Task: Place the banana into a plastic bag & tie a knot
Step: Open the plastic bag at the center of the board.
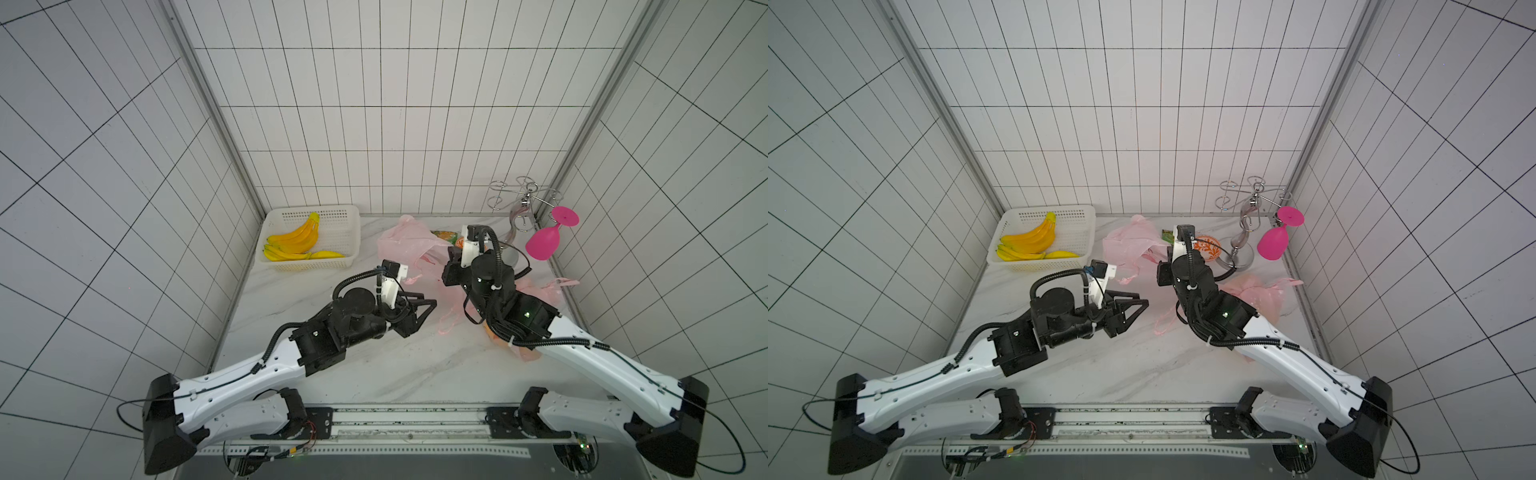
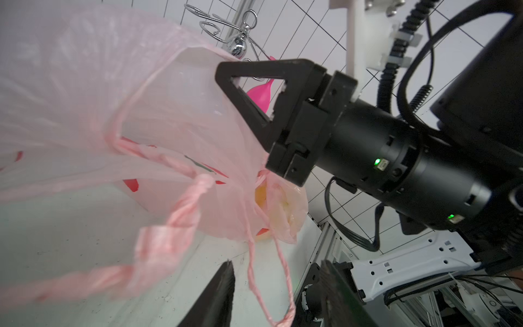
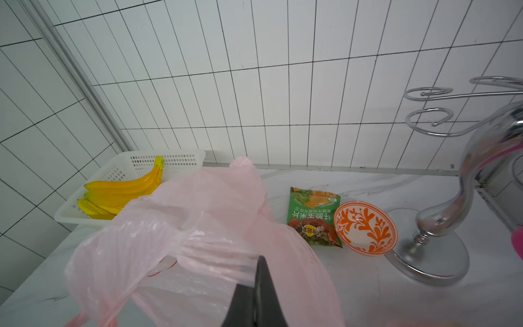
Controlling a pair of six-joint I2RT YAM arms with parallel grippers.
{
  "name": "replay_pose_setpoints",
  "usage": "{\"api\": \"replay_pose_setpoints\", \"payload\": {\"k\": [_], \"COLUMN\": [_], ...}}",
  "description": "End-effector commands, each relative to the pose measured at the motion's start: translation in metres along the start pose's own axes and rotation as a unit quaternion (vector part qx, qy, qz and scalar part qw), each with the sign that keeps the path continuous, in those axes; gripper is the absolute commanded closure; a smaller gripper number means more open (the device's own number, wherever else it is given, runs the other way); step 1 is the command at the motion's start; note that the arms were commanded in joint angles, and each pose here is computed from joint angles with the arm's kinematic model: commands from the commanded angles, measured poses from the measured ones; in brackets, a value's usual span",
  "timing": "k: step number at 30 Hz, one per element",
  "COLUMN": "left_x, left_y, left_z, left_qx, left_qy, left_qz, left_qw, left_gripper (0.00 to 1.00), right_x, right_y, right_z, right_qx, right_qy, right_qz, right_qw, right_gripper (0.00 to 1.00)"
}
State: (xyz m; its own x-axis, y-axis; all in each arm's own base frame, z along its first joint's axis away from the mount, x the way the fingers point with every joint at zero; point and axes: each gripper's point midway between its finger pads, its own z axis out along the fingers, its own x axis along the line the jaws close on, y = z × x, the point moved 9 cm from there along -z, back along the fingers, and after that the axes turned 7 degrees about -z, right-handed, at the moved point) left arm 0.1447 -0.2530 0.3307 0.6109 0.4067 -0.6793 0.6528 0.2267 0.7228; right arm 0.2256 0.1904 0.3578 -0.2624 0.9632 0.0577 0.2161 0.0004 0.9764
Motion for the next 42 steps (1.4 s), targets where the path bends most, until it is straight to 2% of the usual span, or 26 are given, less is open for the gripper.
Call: {"api": "replay_pose_setpoints", "payload": {"k": [1,4,7,11,15,18,22,26,31,36,38,42], "left_x": [-0.009,-0.004,0.02,0.05,0.083,0.113,0.142,0.148,0.124,0.108,0.105,0.11], "left_y": [0.014,0.014,0.017,0.025,0.033,0.034,0.027,0.019,0.022,0.026,0.026,0.023], "left_z": [0.001,0.015,0.029,0.043,0.051,0.054,0.061,0.068,0.075,0.073,0.074,0.083], "left_qx": [-0.062,-0.073,-0.091,-0.108,-0.114,-0.085,-0.039,-0.001,-0.008,-0.026,-0.026,-0.013], "left_qy": [-0.044,-0.036,0.038,0.074,0.152,0.227,0.273,0.237,0.097,0.025,0.009,0.029], "left_qz": [-0.013,-0.02,-0.049,-0.059,-0.076,-0.091,-0.107,-0.126,-0.129,-0.137,-0.137,-0.136], "left_qw": [0.997,0.996,0.994,0.99,0.979,0.966,0.955,0.963,0.987,0.99,0.99,0.99], "left_gripper": [0.49,0.49,0.49,0.45,0.42,0.42,0.35,0.3,0.28,0.27,0.27,0.33], "right_x": [0.009,0.011,0.014,0.014,0.013,0.006,0.007,0.009,0.012,0.009,0.009,0.01], "right_y": [0.016,0.01,0.009,0.008,-0.001,-0.009,-0.014,-0.018,-0.027,-0.037,-0.039,-0.038], "right_z": [-0.007,-0.007,-0.01,-0.016,-0.017,-0.018,-0.018,-0.016,-0.013,-0.012,-0.012,-0.013], "right_qx": [-0.025,-0.017,-0.015,-0.017,-0.005,-0.003,-0.001,-0.001,0.007,0.012,0.012,0.009], "right_qy": [0.048,0.058,0.078,0.088,0.075,0.053,0.059,0.067,0.077,0.069,0.069,0.077], "right_qz": [0.048,0.057,0.07,0.083,0.082,0.082,0.076,0.072,0.07,0.071,0.073,0.079], "right_qw": [0.997,0.997,0.994,0.993,0.994,0.995,0.995,0.995,0.995,0.995,0.995,0.994], "right_gripper": [1.0,1.0,1.0,1.0,1.0,1.0,1.0,1.0,1.0,1.0,1.0,1.0]}}
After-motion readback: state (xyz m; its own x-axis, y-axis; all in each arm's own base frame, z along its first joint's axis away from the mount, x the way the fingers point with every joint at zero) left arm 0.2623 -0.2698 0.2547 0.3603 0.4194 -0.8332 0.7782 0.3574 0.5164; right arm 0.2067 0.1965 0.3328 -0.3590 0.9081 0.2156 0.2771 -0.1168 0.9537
